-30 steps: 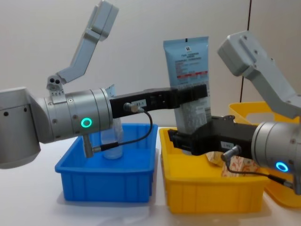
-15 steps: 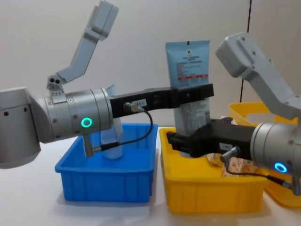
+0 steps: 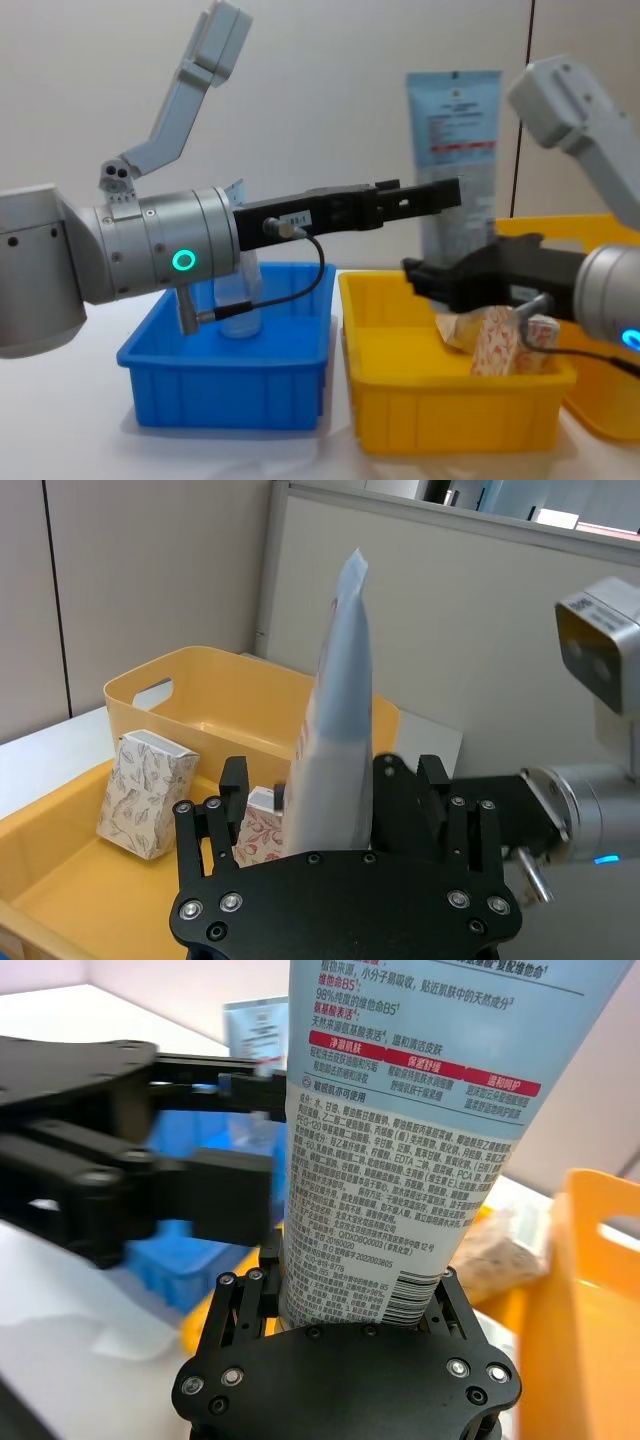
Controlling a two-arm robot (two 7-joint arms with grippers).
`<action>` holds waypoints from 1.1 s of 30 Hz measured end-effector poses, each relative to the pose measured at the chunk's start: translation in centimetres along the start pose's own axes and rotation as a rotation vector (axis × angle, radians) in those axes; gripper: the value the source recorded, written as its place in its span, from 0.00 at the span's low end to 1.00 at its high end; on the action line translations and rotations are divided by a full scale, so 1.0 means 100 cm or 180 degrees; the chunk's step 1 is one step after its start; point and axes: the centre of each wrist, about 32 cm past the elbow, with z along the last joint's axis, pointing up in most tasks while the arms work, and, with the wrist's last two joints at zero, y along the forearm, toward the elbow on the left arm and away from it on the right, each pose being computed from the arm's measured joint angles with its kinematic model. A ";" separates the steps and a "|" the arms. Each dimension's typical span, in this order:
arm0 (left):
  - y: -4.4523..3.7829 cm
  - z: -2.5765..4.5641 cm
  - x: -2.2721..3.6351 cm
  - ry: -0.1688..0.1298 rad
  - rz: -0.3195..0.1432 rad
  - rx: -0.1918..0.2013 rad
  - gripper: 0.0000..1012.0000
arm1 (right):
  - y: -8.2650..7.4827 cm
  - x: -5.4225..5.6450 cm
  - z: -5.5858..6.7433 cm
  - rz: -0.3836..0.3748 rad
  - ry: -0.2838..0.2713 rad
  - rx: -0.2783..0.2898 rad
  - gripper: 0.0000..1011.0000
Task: Bimanual collaborative sorting of washing and personal care products
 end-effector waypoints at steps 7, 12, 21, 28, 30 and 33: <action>-0.0001 0.0000 0.0000 0.0000 0.0000 -0.0001 0.99 | -0.008 0.017 0.002 -0.0319 -0.0041 0.0077 0.56; -0.0001 0.0000 0.0000 0.0000 -0.0001 0.0000 0.99 | -0.013 0.030 0.006 -0.0548 -0.0067 0.0145 0.56; 0.0000 0.0000 0.0000 0.0000 0.0000 0.0000 0.99 | -0.022 0.062 0.017 -0.1036 0.0034 0.0229 0.55; 0.0000 0.0000 0.0000 0.0000 0.0000 0.0000 0.99 | -0.025 0.075 0.025 -0.1187 0.0222 0.0163 0.55; 0.0000 0.0000 0.0000 0.0000 0.0000 0.0000 0.99 | -0.026 0.079 0.028 -0.1219 0.0295 0.0103 0.55; -0.0001 0.0000 0.0000 0.0000 0.0000 0.0000 0.99 | -0.028 0.084 0.031 -0.1247 0.0377 0.0034 0.55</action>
